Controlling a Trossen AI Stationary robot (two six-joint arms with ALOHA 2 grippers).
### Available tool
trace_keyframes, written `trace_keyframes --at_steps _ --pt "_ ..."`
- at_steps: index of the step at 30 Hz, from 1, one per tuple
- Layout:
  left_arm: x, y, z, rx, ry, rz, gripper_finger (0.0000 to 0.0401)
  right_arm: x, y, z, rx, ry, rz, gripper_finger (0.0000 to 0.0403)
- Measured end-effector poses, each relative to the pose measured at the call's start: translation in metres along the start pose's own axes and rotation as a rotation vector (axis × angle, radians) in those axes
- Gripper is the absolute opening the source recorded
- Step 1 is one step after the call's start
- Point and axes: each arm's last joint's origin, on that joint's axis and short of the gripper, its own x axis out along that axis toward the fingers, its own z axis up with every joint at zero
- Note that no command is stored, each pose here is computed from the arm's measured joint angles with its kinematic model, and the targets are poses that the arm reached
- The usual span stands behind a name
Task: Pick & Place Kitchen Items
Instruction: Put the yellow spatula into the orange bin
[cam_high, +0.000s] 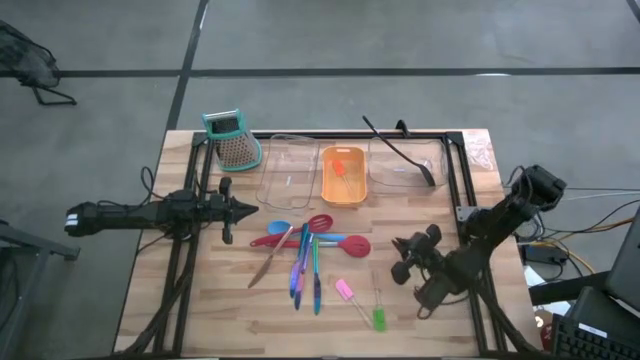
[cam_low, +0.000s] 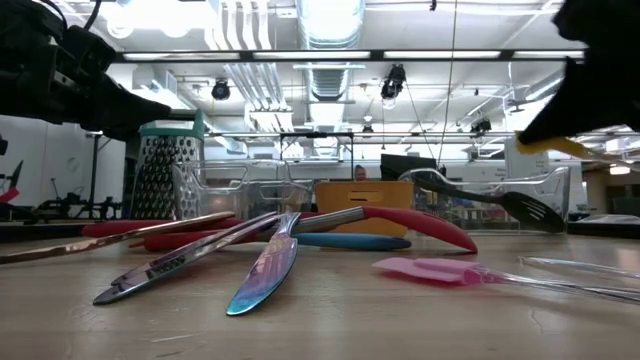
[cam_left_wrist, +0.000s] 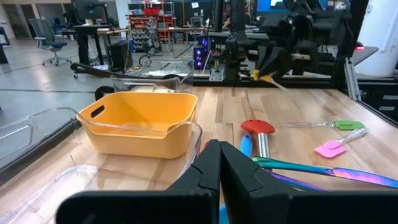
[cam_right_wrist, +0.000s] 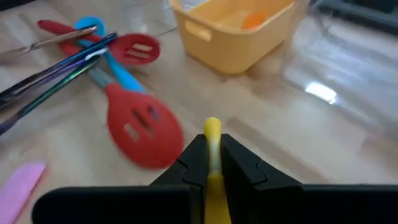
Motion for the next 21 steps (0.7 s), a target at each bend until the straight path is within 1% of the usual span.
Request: trace_keyframes --at_steps 6,10,12,16,18,21 --pt "0.0 0.0 0.0 0.0 0.0 0.0 0.0005 0.016 -0.004 0.047 0.038 -0.02 -0.063 0.0022" --pt "0.0 0.0 0.0 0.0 0.001 0.0 0.0005 0.033 -0.007 0.08 0.074 -0.047 -0.094 0.0022" --pt "0.0 0.0 0.0 0.0 0.001 0.0 0.0005 0.044 -0.005 0.096 0.065 -0.061 -0.085 0.0022" --pt "0.0 0.0 0.0 0.0 0.002 0.0 0.0005 0.068 -0.001 0.131 0.073 -0.117 -0.023 0.0021" --pt "0.0 0.0 0.0 0.0 0.002 0.0 0.0005 0.078 -0.004 0.149 0.086 -0.14 0.004 0.0021" --pt "0.0 0.0 -0.001 0.0 0.006 0.0 0.0005 0.095 -0.01 0.172 0.106 -0.171 0.013 0.0021"
